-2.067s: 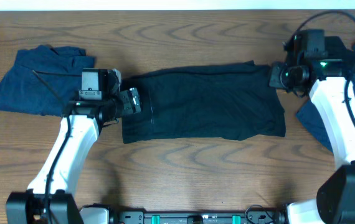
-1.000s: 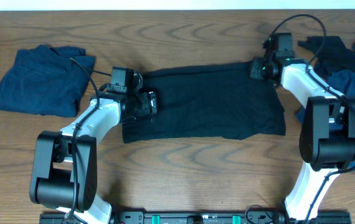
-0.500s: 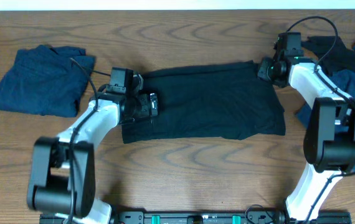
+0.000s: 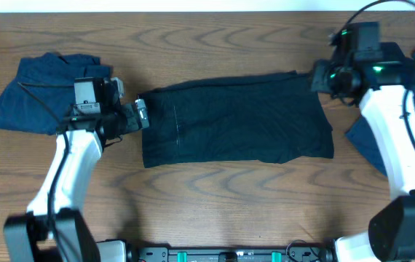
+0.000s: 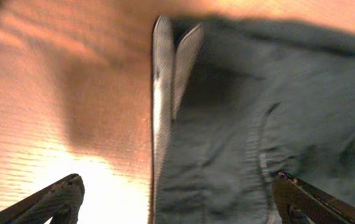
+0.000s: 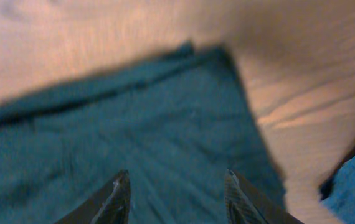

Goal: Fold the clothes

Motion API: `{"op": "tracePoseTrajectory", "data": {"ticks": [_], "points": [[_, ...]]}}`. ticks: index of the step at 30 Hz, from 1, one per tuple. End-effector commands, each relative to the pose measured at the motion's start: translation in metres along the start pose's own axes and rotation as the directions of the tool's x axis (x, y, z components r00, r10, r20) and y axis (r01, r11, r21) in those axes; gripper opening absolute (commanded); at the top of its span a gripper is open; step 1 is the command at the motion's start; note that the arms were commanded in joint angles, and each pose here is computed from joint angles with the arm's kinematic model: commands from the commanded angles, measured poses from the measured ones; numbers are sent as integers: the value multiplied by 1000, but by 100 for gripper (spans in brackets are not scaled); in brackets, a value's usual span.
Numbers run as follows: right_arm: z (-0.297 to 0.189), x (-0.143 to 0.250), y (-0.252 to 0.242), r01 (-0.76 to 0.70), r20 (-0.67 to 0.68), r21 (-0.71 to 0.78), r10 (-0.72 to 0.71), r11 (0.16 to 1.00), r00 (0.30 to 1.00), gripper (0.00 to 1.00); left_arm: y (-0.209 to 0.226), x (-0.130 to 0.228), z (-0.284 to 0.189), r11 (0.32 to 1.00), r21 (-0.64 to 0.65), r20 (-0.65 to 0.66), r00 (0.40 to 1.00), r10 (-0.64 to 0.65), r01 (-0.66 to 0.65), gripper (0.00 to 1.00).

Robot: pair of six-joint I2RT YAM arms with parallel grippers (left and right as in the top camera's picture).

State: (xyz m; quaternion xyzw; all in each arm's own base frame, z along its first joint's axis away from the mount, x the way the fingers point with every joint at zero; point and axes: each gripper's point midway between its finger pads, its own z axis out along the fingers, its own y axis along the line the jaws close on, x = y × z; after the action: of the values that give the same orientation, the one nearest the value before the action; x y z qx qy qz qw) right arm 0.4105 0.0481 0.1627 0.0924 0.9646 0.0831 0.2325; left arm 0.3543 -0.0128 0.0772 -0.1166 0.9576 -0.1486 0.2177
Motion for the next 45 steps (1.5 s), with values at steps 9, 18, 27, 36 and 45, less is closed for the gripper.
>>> {"op": "tracePoseTrajectory", "data": {"ticks": [9, 18, 27, 36, 45], "points": [[45, 49, 0, 59, -171, 43, -51, 997, 984, 47, -13, 58, 61, 964, 265, -278, 959, 57, 19, 98], [47, 49, 0, 52, -172, 44, -44, 998, 984, 47, -26, 78, 73, 929, 357, -361, 932, 42, 97, 73], [46, 52, -1, 52, -183, 49, -43, 997, 982, 47, -12, 66, 72, 948, 299, -330, 944, 0, 105, 10], [46, 58, 16, 132, -204, -53, -140, 990, 969, 34, 12, 26, 15, 972, 148, -246, 958, -145, 185, 6], [46, 94, 92, 253, -236, -284, -323, 925, 917, 2, -27, 7, -57, 975, 176, -190, 977, -98, 132, 6]]}}
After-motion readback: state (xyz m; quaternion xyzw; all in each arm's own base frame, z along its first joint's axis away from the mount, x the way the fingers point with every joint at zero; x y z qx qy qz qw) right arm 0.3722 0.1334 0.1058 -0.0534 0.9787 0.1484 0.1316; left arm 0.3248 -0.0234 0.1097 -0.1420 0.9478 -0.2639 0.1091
